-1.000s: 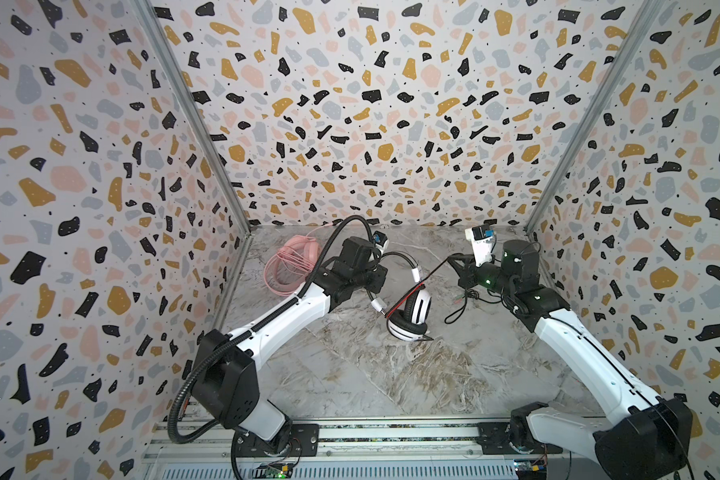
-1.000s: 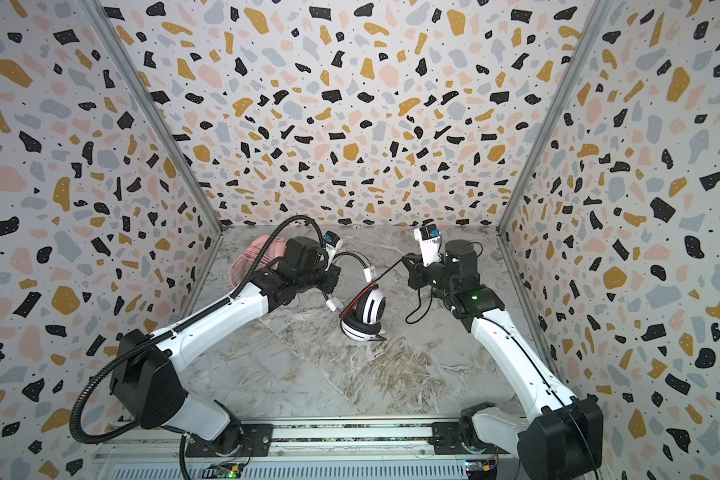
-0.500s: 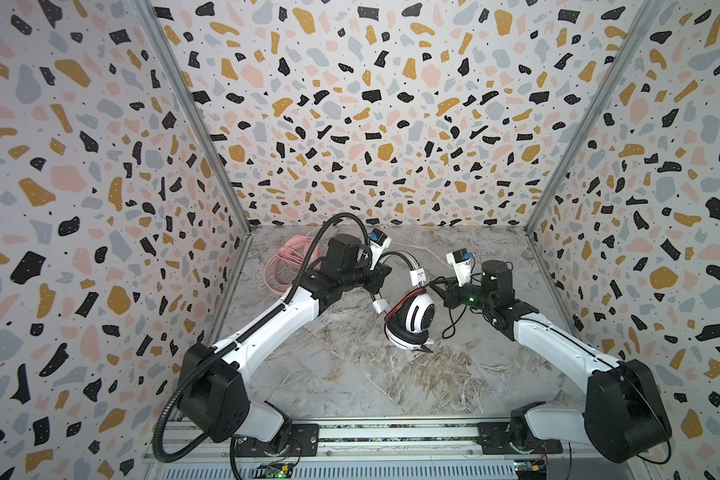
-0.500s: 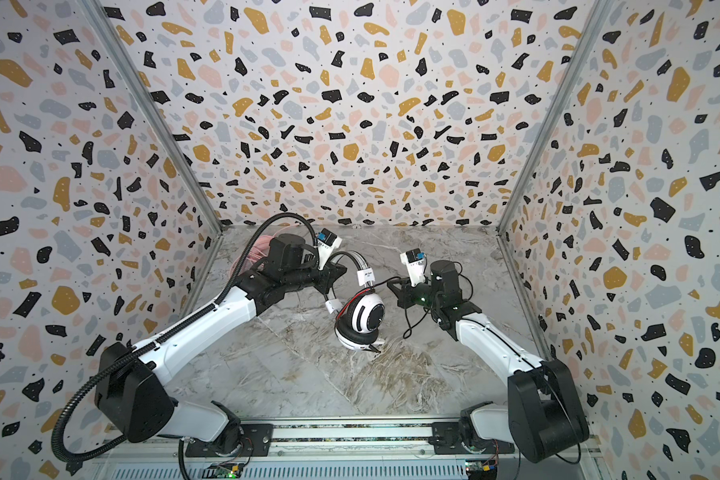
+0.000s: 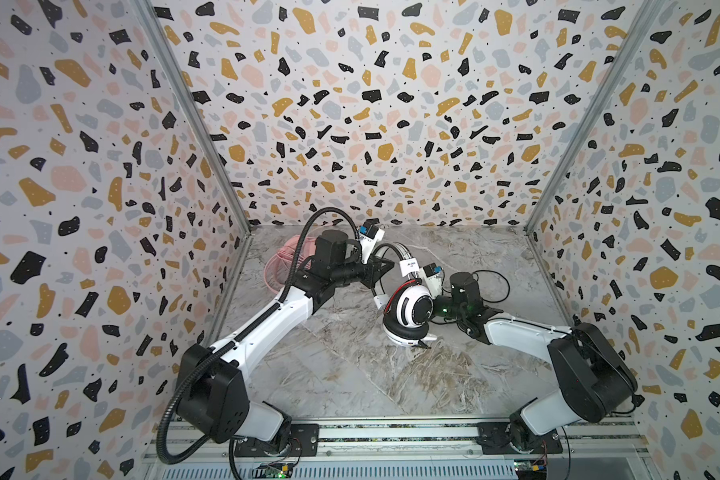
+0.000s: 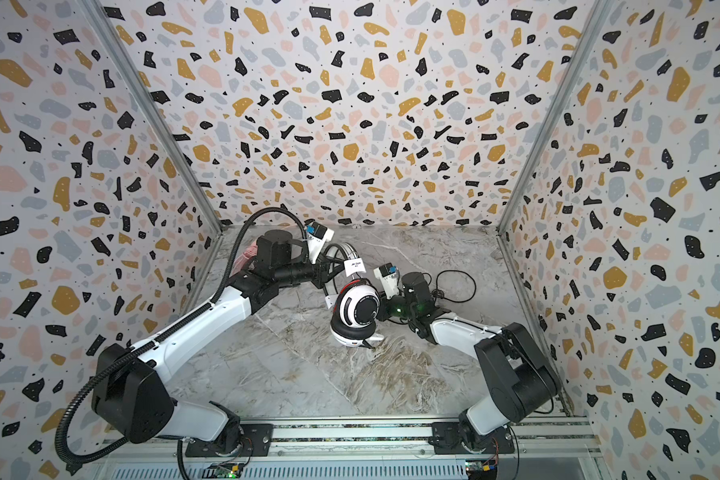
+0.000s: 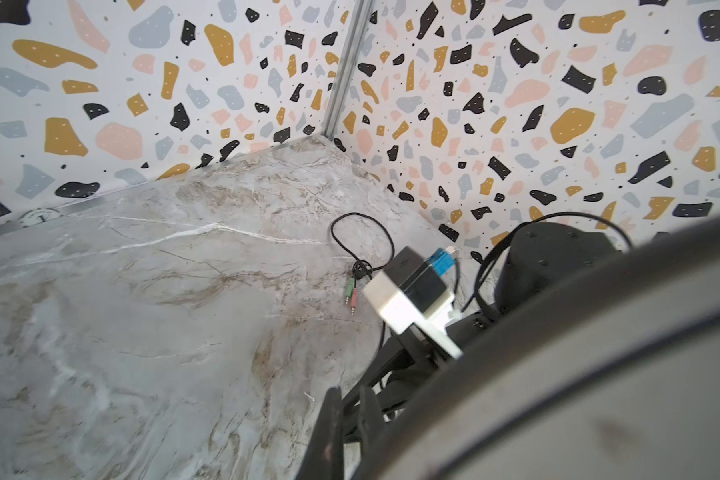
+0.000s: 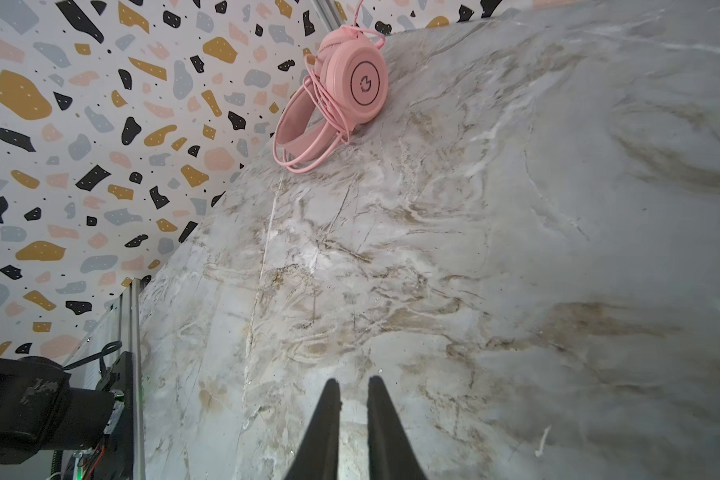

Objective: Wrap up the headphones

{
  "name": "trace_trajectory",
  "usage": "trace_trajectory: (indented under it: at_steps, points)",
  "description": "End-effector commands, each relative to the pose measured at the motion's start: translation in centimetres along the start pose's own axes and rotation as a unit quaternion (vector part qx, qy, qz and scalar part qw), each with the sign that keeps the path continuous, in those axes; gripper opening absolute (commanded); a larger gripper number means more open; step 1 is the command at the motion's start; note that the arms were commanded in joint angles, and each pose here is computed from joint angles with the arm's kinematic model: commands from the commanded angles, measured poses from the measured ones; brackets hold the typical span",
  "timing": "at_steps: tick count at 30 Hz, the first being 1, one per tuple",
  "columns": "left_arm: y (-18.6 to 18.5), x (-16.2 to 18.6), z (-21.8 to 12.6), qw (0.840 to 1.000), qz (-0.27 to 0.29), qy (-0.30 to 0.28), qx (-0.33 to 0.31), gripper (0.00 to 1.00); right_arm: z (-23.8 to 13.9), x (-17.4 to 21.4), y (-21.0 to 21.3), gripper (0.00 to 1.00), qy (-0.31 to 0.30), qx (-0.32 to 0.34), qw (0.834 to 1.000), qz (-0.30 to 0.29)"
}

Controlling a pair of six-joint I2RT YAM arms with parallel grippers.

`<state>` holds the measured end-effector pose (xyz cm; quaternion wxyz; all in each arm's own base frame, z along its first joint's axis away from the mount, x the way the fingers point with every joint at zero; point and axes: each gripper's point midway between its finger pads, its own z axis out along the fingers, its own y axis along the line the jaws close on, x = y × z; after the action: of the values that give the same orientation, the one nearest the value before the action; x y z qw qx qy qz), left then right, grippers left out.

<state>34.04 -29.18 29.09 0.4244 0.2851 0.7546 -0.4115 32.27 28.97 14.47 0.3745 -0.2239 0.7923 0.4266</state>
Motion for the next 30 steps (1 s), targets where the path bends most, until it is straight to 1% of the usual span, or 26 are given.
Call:
trace_trajectory:
  at_steps: [1, 4, 7, 11, 15, 17, 21, 24, 26, 30]
  points:
    - [-2.8, -3.0, -1.0, 0.997, 0.011, -0.048, 0.06, 0.0, 0.6, -1.4, 0.8, 0.17, -0.037, -0.025, 0.999, 0.005]
    - [-2.4, -3.4, -1.6, 0.997, 0.011, -0.058, 0.047, 0.0, 2.0, -0.4, 0.2, 0.19, -0.026, -0.029, 0.999, 0.018]
    - [-2.6, -4.0, -1.9, 0.995, -0.002, -0.071, 0.066, 0.0, 3.0, 0.9, -0.3, 0.21, -0.02, -0.034, 0.999, 0.032]
    - [-2.2, -4.3, -2.3, 0.995, -0.005, -0.078, 0.059, 0.0, 4.4, 2.7, -0.6, 0.21, -0.006, -0.041, 0.998, 0.047]
    - [-2.2, -4.9, -2.7, 0.993, -0.018, -0.09, 0.073, 0.0, 5.3, 4.3, -0.7, 0.21, 0.005, -0.041, 0.998, 0.053]
    - [-1.8, -5.1, -3.1, 0.993, -0.018, -0.097, 0.063, 0.0, 5.8, 5.1, -0.7, 0.21, 0.012, -0.042, 0.997, 0.057]
    - [-0.5, -5.3, -3.5, 0.992, -0.043, -0.105, 0.049, 0.0, 6.1, 6.4, -0.2, 0.19, 0.02, -0.047, 0.997, 0.064]
    - [0.2, -5.9, -3.9, 0.991, -0.043, -0.118, 0.039, 0.0, 6.3, 7.8, 0.0, 0.17, 0.033, -0.044, 0.996, 0.066]
    - [1.3, -6.0, -4.1, 0.991, -0.053, -0.124, 0.021, 0.0, 6.3, 8.5, 0.4, 0.15, 0.04, -0.048, 0.996, 0.068]
    - [3.3, -6.0, -4.4, 0.988, -0.083, -0.13, -0.009, 0.0, 5.9, 9.6, 1.1, 0.06, 0.045, -0.042, 0.996, 0.065]
